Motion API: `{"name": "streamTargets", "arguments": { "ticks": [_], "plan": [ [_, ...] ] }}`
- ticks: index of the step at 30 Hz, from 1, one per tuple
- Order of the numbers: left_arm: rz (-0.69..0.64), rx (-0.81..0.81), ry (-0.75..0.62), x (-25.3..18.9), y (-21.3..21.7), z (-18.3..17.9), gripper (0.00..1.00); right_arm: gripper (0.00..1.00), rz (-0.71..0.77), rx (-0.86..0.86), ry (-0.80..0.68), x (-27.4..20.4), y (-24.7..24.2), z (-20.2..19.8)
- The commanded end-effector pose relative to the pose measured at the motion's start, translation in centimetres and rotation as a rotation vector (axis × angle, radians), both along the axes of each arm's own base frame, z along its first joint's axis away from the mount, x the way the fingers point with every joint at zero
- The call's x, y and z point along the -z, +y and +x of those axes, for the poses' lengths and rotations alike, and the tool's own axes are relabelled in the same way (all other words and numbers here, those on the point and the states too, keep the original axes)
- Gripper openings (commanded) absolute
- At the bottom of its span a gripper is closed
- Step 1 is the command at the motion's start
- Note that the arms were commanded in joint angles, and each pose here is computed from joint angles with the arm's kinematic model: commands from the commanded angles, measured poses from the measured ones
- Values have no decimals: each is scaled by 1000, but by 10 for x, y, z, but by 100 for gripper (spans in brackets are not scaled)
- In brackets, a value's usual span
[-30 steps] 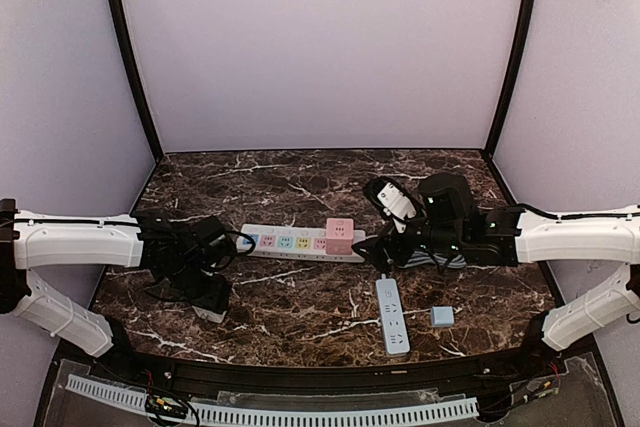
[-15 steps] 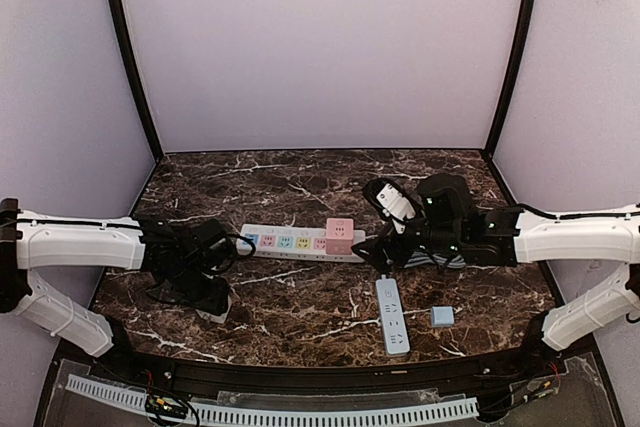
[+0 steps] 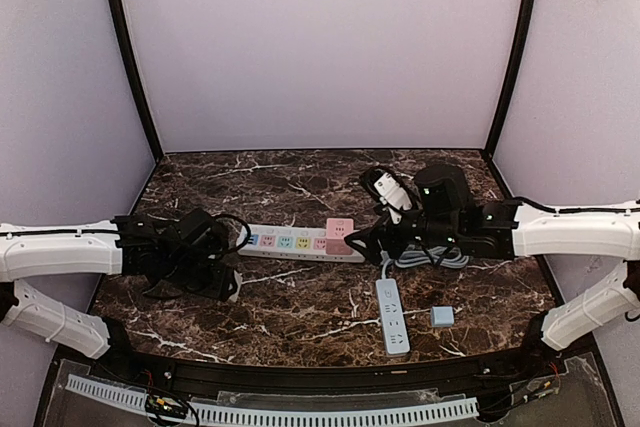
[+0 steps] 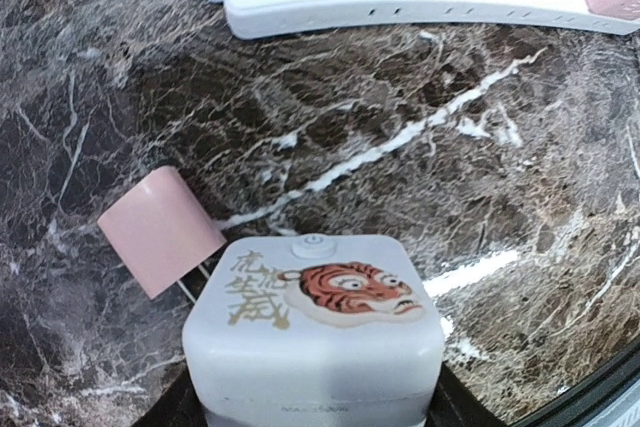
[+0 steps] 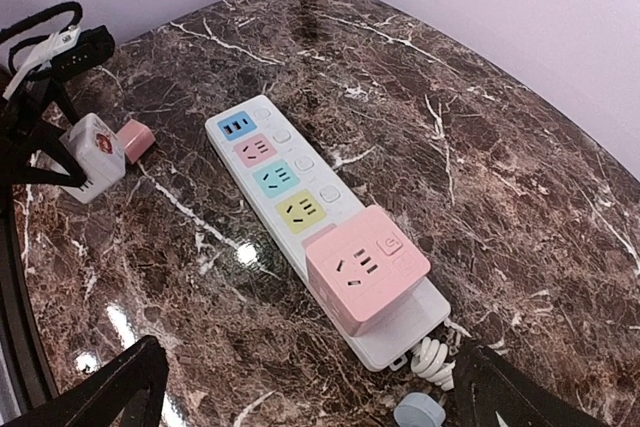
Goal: Insert the plug
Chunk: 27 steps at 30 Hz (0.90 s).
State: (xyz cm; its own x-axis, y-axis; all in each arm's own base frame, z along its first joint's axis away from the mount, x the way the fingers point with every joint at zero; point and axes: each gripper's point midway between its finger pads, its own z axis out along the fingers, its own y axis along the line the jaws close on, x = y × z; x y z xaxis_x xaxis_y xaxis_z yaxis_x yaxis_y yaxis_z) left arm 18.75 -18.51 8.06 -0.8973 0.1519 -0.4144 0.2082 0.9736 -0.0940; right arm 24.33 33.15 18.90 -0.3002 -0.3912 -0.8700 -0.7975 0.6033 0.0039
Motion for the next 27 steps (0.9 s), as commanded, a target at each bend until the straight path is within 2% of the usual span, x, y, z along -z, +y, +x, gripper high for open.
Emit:
{"name": "streamTargets", "arguments": {
  "ticks": [1, 7, 9, 13, 17, 19, 21, 24, 27],
  "plan": [
    [-56, 29, -163, -27, -21, 21, 23, 99, 62, -13, 33, -19, 9, -6],
    [-104, 77, -305, -39, -52, 38, 21, 99, 107, -47, 87, -37, 18, -13],
    [-156, 94, -363, -47, -68, 46, 20, 99, 114, -57, 111, -39, 22, -14],
    [-206, 117, -462, -56, -82, 58, 17, 99, 99, -22, 158, -37, 25, -9],
    [-240, 149, -574, -67, -95, 70, 10, 99, 82, 5, 201, -41, 28, -5],
    [-243, 184, -625, -70, -101, 74, 3, 99, 87, 7, 241, -44, 31, -7],
    [-240, 226, -675, -72, -107, 77, 1, 99, 93, -19, 288, -51, 36, -13],
    [-224, 293, -728, -68, -115, 79, 1, 99, 48, -62, 357, -51, 43, -21],
    [-266, 345, -751, -69, -126, 76, 1, 98, -22, -34, 424, -40, 40, -22]
  ]
}}
